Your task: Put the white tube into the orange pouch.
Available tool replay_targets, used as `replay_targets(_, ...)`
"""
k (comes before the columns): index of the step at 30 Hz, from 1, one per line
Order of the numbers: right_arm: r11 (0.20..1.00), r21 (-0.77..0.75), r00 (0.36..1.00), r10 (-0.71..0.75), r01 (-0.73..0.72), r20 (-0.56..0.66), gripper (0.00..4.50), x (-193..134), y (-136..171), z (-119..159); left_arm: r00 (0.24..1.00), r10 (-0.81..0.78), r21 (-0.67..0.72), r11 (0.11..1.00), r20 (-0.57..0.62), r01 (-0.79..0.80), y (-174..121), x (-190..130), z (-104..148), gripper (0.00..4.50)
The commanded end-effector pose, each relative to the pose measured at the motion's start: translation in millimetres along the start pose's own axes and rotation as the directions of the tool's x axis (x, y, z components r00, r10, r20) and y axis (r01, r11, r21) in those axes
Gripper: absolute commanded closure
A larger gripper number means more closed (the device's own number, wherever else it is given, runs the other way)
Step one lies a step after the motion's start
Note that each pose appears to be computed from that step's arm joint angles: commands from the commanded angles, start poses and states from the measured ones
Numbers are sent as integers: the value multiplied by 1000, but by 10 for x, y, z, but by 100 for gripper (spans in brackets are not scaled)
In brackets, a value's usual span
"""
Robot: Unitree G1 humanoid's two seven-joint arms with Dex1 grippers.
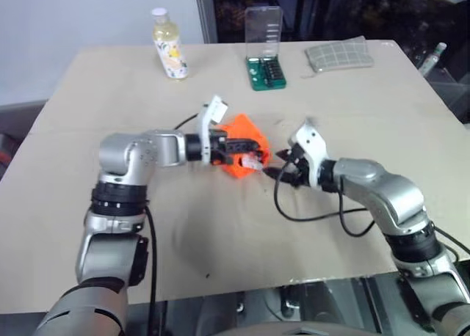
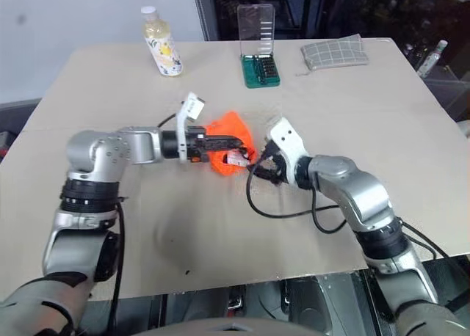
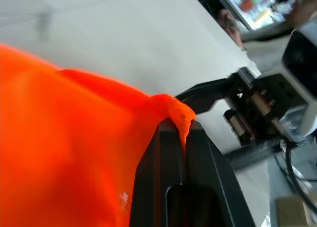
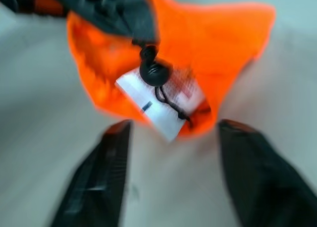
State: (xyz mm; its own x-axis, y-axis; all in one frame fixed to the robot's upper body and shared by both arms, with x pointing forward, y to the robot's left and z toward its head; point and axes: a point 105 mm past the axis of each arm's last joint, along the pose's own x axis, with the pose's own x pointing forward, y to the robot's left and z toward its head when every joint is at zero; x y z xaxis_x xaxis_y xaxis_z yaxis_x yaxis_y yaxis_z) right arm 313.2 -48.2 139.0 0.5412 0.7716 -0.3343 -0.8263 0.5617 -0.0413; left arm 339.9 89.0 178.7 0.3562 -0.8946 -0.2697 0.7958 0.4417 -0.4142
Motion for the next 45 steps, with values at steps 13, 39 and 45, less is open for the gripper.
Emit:
replay_targets(13,948,317,990,-48,4,131,75,98,-2,42,1000,-16,79,997,-3,17,-4,180,-39,450)
replay_targets(39,922,377,961,-23,-86,276,442,-44,-72,202,997,-30,67,997,78,25,-33,141,153,450)
replay_targets(45,950,307,979,-13,-52,204,217,30,3,25,995,-28,46,999,95,24,-24,150,202,450)
